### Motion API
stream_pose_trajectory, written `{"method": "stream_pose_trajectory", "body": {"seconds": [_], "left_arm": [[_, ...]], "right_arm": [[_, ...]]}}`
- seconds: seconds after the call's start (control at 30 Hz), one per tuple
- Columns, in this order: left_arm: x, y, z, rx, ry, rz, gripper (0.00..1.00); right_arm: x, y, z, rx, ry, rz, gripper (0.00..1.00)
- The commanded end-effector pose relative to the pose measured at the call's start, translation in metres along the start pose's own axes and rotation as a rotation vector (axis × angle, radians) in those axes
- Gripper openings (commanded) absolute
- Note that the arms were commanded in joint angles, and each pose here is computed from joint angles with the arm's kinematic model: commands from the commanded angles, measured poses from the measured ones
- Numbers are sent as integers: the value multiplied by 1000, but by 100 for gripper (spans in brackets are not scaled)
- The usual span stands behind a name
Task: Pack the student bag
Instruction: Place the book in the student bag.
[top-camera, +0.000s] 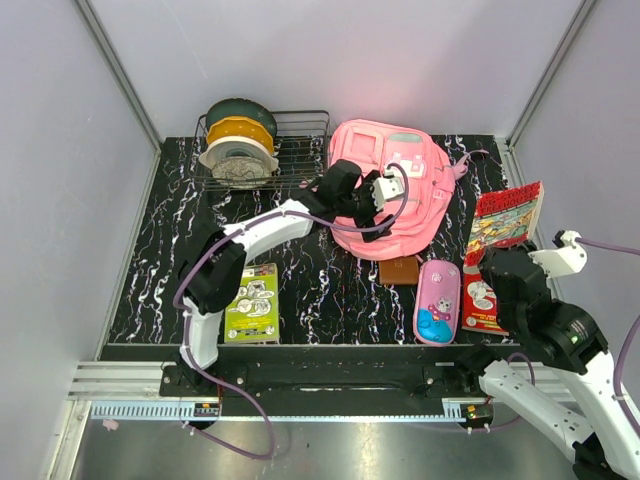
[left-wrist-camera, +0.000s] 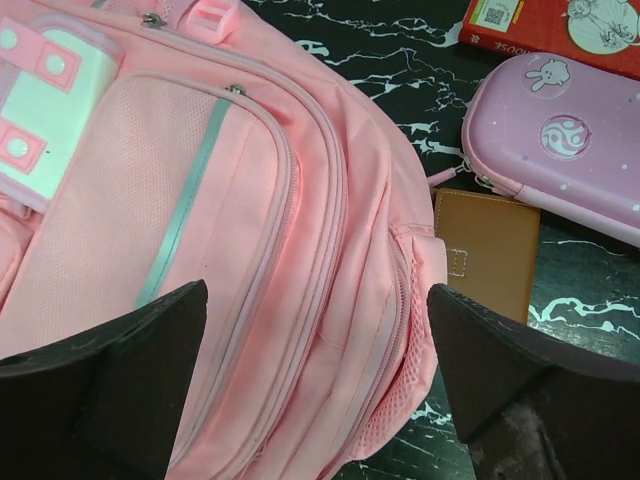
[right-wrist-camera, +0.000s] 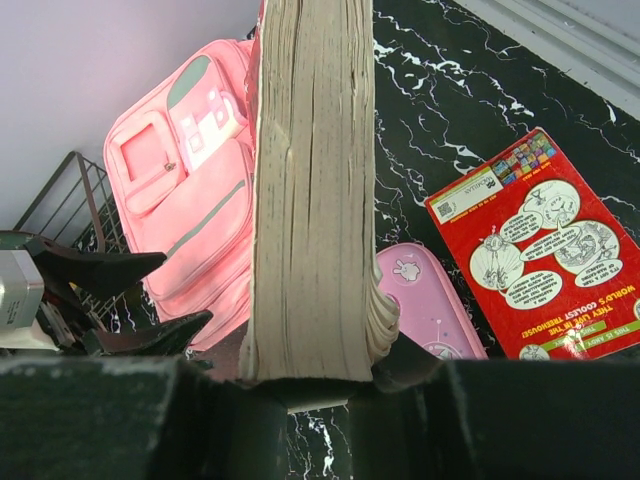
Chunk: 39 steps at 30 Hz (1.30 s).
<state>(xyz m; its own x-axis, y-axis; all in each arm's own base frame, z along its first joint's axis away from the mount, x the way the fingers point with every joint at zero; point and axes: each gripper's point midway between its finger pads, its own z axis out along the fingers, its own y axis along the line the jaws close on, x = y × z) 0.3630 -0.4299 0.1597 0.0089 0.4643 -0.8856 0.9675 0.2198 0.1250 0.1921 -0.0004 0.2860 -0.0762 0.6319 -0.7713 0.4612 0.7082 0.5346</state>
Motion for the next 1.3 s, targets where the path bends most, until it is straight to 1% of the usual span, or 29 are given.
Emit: {"method": "stream_pose_trajectory", "body": {"seconds": [0.0, 0.33, 0.37, 0.43, 0.47, 0.53, 0.57, 0.7, 0.83, 1.0, 1.13, 1.2, 1.23, 1.27], "left_arm": [[-19, 1, 9, 32, -72, 12, 94], [0, -2, 27, 76, -27, -27, 83], [1, -2, 29, 79, -24, -31, 79], [3, -2, 32, 85, -20, -35, 77], [5, -3, 33, 88, -16, -38, 72], [10, -4, 35, 92, 9, -38, 70], [10, -6, 35, 98, 13, -31, 67], [7, -10, 29, 92, 26, -26, 65], [-7, -25, 19, 111, -27, 2, 67], [7, -26, 27, 116, 18, -16, 65], [9, -23, 31, 109, 31, -27, 54], [5, -20, 31, 98, 20, -24, 50], [3, -19, 31, 94, 18, -26, 50], [1, -17, 30, 89, 14, -25, 43]], "right_arm": [[-18, 18, 2, -34, -65, 70, 0], [-19, 32, 6, -58, -67, 38, 0], [-18, 33, 6, -59, -64, 35, 0], [-17, 33, 7, -60, -65, 36, 0], [-17, 33, 6, -62, -66, 40, 0], [-17, 33, 7, -62, -66, 41, 0], [-17, 34, 7, -62, -66, 40, 0], [-16, 34, 8, -59, -68, 31, 0], [-15, 36, 10, -58, -69, 30, 0], [-16, 38, 11, -57, -75, 26, 0], [-14, 38, 11, -58, -68, 22, 0], [-15, 40, 11, -62, -68, 25, 0], [-14, 39, 11, -60, -67, 23, 0], [-15, 40, 11, -63, -67, 25, 0]]}}
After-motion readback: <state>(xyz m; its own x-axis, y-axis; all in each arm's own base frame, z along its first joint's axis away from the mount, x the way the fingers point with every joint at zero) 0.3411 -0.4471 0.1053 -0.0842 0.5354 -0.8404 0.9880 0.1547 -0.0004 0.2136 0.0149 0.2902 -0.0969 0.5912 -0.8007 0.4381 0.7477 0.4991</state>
